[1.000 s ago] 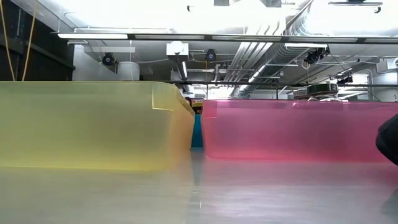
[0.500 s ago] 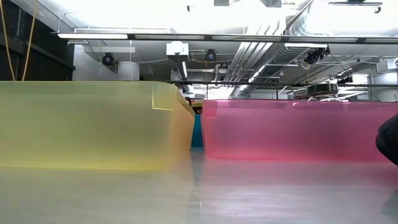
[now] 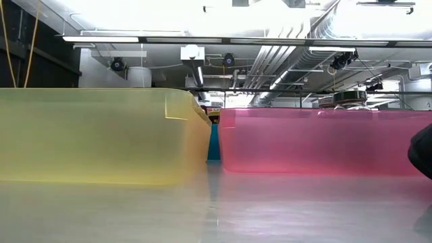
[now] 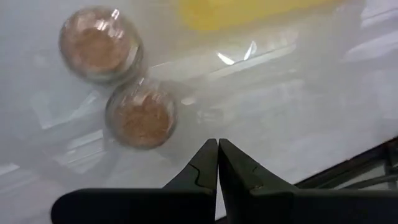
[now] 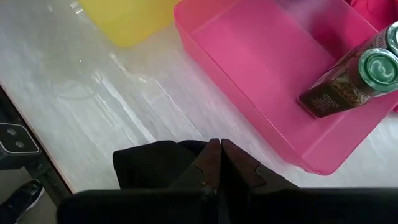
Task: Sort spices by type
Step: Adjust the brown spice bottles on the table
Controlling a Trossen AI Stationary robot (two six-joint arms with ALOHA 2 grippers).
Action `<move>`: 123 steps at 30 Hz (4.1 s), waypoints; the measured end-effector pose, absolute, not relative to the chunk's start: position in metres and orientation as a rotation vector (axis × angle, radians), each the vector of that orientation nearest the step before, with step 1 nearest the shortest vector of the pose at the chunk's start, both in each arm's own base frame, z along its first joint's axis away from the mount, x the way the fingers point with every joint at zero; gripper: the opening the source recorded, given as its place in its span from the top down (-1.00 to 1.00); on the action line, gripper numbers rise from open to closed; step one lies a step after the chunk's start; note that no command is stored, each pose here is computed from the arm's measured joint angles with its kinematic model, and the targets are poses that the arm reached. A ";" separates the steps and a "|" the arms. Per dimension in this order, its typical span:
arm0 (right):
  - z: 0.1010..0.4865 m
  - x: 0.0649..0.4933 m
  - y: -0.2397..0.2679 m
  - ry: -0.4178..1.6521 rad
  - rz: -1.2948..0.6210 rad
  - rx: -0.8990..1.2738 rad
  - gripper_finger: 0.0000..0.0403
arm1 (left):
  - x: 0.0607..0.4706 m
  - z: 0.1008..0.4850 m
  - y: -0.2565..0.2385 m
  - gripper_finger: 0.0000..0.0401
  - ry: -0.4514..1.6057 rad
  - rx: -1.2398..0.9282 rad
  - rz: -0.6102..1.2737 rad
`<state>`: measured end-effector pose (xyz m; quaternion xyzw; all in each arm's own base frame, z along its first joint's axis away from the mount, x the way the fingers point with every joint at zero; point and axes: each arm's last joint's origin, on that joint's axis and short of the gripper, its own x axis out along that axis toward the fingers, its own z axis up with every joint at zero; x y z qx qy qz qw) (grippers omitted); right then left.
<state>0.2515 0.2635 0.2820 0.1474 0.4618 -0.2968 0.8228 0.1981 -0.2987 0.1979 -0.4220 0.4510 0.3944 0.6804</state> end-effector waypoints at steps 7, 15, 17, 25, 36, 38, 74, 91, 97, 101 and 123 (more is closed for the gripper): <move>0.282 0.253 0.261 0.984 -0.639 0.314 1.00 | 0.175 0.197 -0.301 1.00 1.068 -0.819 0.922; 0.282 0.262 0.252 1.010 -0.651 0.307 1.00 | 0.177 0.195 -0.309 1.00 1.064 -0.878 0.869; 0.282 0.264 0.250 1.021 -0.650 0.308 1.00 | 0.178 0.192 -0.313 1.00 1.079 -0.902 0.852; 0.281 0.267 0.247 1.039 -0.654 0.310 1.00 | 0.180 0.175 -0.308 1.00 1.073 -0.789 0.948; 0.281 0.267 0.247 1.053 -0.652 0.319 1.00 | 0.182 0.174 -0.296 1.00 1.041 -0.692 1.030; 0.281 0.267 0.247 1.053 -0.652 0.320 1.00 | 0.180 0.175 -0.293 1.00 1.041 -0.661 1.051; 0.281 0.269 0.245 1.062 -0.631 0.289 1.00 | 0.168 0.248 -0.234 1.00 1.263 0.158 -0.084; 0.281 0.270 0.246 1.056 -0.626 0.300 1.00 | 0.174 0.207 -0.225 1.00 1.236 0.069 -0.029; 0.281 0.270 0.246 1.056 -0.625 0.301 1.00 | 0.174 0.207 -0.224 1.00 1.223 0.046 0.005; 0.281 0.270 0.246 1.056 -0.625 0.301 1.00 | 0.173 0.207 -0.222 1.00 1.236 0.055 0.023; 0.281 0.270 0.246 1.057 -0.625 0.301 1.00 | 0.172 0.192 -0.220 1.00 1.263 0.023 0.049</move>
